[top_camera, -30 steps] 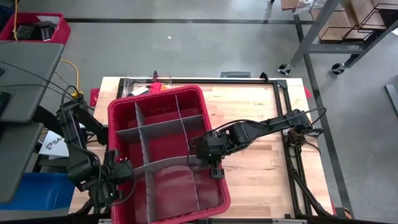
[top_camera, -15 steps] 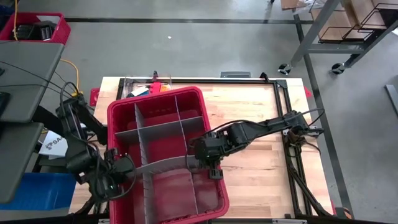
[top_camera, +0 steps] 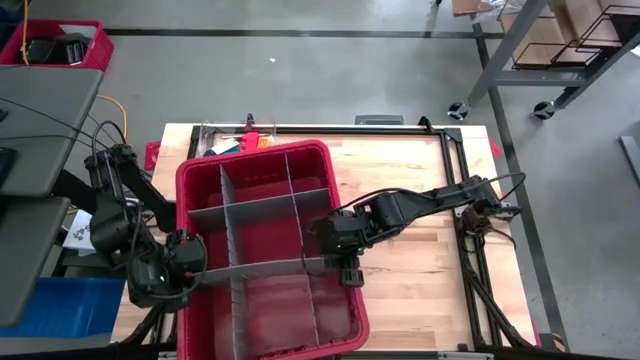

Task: Sort blocks
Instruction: Assemble the bin divider into the red bin

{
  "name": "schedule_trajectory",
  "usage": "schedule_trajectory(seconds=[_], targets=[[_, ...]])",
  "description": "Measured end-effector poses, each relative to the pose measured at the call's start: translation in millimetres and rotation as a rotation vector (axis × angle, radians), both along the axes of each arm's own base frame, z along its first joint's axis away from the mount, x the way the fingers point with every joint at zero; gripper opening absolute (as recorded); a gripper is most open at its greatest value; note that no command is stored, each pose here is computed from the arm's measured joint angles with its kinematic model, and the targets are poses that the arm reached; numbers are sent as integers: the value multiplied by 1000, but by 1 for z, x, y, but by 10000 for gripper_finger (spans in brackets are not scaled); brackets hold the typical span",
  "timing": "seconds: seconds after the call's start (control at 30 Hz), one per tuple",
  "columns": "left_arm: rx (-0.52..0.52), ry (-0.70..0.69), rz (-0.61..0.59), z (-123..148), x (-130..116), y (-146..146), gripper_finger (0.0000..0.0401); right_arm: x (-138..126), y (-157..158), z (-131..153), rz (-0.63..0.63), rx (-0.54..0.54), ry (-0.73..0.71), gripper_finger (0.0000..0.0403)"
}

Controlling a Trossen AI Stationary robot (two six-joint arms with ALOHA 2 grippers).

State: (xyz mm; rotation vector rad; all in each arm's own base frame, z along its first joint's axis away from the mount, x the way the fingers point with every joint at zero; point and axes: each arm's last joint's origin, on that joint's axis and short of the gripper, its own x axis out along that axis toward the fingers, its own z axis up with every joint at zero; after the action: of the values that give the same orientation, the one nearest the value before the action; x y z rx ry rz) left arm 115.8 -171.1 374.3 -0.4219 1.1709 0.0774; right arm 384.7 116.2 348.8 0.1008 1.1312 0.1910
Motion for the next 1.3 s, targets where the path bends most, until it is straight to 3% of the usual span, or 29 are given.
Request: schedule_trajectory(seconds=[0.67,1.03,1.13,1.3], targets=[[66,-179,11,18,-1,37,177,-29,-31,46,-35,-19,-126,130],[219,-523,207,36,5,59,177,-69,-17,93,-137,43,-315,129],[303,-630,241,43,9,62,177,-71,2,87,-147,35,-287,108],[483,-775,347,52,14,70,177,-56,40,50,-218,9,-150,12]])
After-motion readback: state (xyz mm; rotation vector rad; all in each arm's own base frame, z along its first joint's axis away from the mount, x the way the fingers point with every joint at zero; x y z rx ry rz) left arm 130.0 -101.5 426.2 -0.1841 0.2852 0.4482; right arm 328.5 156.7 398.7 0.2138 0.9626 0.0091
